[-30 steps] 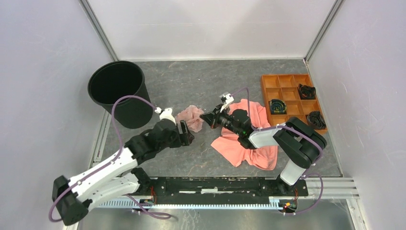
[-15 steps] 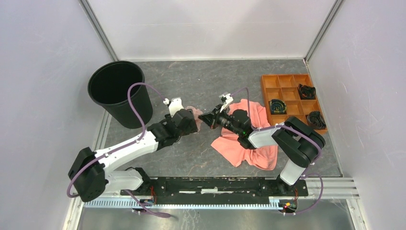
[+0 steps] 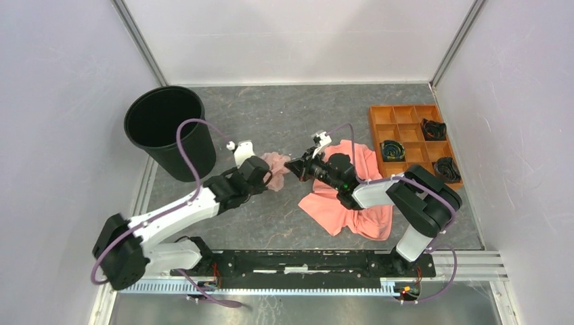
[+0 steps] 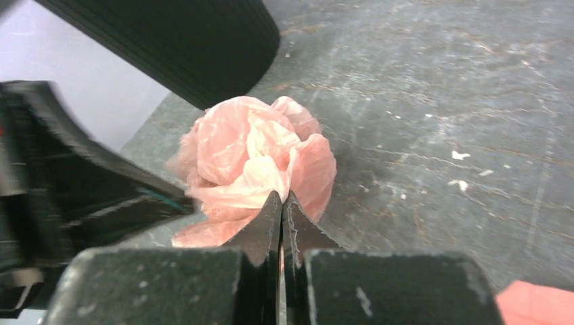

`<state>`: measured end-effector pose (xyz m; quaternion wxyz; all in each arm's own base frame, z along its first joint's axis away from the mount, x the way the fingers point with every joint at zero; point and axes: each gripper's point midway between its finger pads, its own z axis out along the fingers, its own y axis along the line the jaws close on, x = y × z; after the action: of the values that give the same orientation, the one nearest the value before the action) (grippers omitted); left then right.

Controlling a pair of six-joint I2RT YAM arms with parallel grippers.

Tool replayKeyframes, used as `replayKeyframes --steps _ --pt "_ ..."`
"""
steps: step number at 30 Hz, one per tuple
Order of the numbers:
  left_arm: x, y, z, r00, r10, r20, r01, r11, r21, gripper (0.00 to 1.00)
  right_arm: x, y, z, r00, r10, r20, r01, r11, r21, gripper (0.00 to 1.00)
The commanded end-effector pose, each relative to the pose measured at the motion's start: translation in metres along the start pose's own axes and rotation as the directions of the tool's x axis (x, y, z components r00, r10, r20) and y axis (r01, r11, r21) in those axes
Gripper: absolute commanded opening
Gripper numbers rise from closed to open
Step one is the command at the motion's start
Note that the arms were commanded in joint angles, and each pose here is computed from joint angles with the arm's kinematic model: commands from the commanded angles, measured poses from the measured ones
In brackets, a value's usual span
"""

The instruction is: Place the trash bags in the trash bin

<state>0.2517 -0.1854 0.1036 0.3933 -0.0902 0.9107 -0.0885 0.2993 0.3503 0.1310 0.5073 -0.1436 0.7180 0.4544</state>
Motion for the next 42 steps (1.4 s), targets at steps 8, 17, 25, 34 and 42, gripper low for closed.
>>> replayKeyframes --steps 8,17,25,34,42 --pt "-0.036 0.045 -0.077 0.990 0.010 0.139 -0.017 0.998 0.053 0.02 -0.017 -0.031 0.003 0.995 -0.095 -0.040 0.098 0.991 0.088 0.00" --pt "-0.031 -0.014 -0.062 0.995 -0.066 0.079 0.043 0.965 0.259 0.81 -0.014 -0.007 0.009 0.999 -0.040 -0.035 0.039 0.999 -0.022 0.00" --pt "-0.011 -0.042 0.004 0.998 0.066 -0.006 -0.064 0.984 0.165 0.90 -0.016 -0.002 0.006 0.999 -0.042 -0.023 0.041 0.999 -0.035 0.00" --pt "0.000 -0.014 0.028 0.996 0.087 0.002 -0.087 0.996 0.016 0.46 -0.017 -0.003 0.007 0.999 -0.049 -0.019 0.048 0.998 -0.032 0.00" --pt "-0.015 0.011 -0.003 0.988 0.151 0.022 -0.151 0.988 -0.016 0.02 -0.014 -0.012 0.010 0.994 -0.090 -0.056 0.090 0.996 -0.003 0.00"
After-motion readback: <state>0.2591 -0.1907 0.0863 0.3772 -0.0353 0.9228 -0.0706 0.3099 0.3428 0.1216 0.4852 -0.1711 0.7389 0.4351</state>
